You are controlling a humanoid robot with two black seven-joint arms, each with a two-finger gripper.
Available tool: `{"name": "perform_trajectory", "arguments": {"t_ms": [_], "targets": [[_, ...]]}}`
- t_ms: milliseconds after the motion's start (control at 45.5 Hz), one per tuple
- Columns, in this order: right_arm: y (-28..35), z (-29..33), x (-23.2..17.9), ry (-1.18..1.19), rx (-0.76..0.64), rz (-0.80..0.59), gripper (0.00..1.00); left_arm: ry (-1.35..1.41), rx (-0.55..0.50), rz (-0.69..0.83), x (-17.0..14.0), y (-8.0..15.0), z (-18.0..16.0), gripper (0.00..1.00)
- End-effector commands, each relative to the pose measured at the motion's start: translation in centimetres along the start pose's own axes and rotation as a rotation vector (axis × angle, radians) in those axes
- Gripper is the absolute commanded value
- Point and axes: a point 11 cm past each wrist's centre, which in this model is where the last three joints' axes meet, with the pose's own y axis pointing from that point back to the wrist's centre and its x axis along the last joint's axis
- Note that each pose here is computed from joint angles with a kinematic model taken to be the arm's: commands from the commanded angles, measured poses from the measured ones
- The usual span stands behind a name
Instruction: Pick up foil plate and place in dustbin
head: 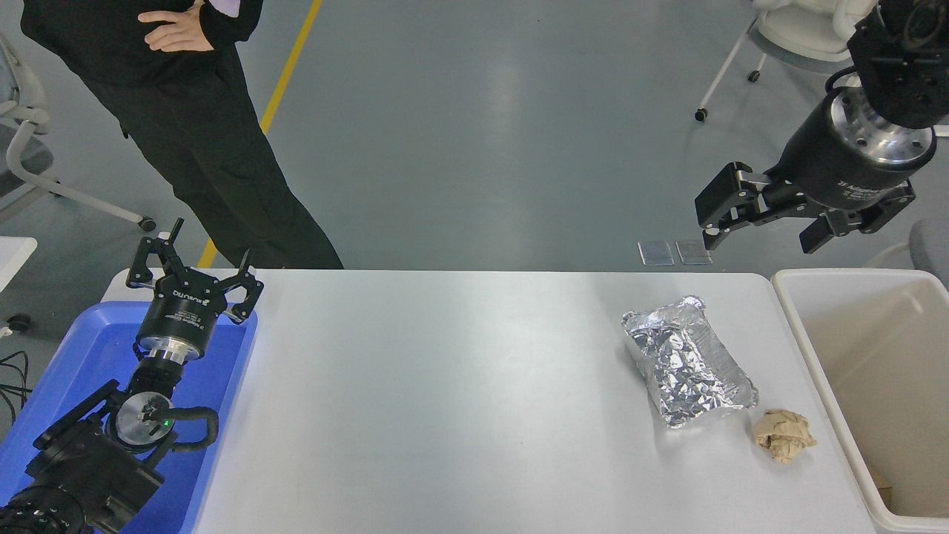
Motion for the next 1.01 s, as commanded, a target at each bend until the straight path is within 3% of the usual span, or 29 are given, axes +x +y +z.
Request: {"name": "perform_trajectory", "arguments": {"t_ms": [0, 989], "targets": [[0.02, -0.03, 0.0, 0.001, 0.001, 0.0, 1.0, -0.001, 0.002, 0.0, 0.03, 0.05, -0.06, 1.0], [0.25, -0.24, 0.08, 0.005, 0.005, 0.007, 1.0, -0.001, 0.001, 0.001, 0.03, 0.04, -0.03, 1.0]]}}
